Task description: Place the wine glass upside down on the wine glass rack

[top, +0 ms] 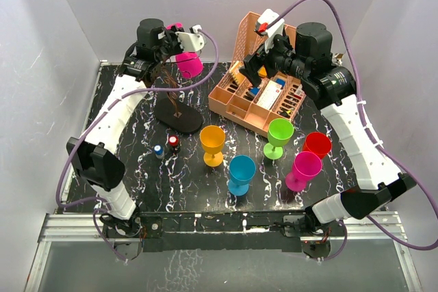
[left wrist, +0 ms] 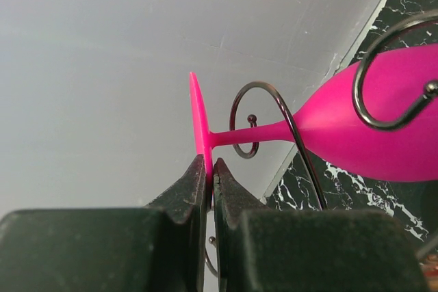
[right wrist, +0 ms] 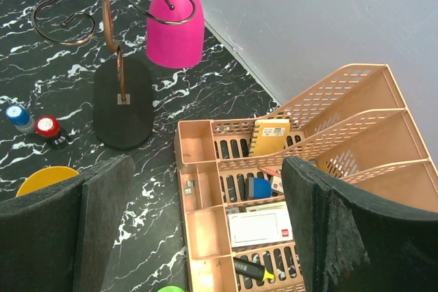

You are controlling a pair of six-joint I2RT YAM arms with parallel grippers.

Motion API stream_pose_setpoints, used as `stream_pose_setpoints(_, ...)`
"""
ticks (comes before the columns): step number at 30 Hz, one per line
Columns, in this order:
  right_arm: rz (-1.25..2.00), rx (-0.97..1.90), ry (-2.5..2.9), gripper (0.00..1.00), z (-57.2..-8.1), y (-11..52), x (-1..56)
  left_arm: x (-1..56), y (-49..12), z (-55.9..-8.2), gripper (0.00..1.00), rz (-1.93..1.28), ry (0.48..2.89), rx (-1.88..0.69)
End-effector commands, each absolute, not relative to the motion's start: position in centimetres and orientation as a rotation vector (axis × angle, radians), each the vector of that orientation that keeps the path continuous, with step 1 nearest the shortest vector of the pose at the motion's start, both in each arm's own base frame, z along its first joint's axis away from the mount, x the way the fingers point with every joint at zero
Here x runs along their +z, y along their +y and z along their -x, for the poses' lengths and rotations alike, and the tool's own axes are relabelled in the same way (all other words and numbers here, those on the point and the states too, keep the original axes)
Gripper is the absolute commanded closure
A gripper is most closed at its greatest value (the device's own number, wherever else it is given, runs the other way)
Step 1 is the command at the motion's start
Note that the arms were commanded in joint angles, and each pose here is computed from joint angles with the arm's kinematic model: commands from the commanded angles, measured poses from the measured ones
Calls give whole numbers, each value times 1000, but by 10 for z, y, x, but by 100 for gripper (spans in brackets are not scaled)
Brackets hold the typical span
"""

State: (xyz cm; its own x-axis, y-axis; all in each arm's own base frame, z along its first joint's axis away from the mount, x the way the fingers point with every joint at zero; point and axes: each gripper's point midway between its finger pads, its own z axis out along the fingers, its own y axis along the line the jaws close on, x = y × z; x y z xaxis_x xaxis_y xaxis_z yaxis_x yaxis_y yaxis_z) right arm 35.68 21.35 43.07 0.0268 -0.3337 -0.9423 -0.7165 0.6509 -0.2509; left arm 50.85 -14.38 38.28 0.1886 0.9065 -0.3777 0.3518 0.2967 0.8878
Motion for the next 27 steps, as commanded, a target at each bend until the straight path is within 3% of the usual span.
stream_pose_setpoints(1, 872, 343, 1497, 2, -351, 209, 453, 419, -142, -513, 100, -1148, 1339, 632)
stream_pose_setpoints(27, 873, 342, 1498, 2, -352, 210, 452, 406, -155, -521, 100, -1243, 1289, 665)
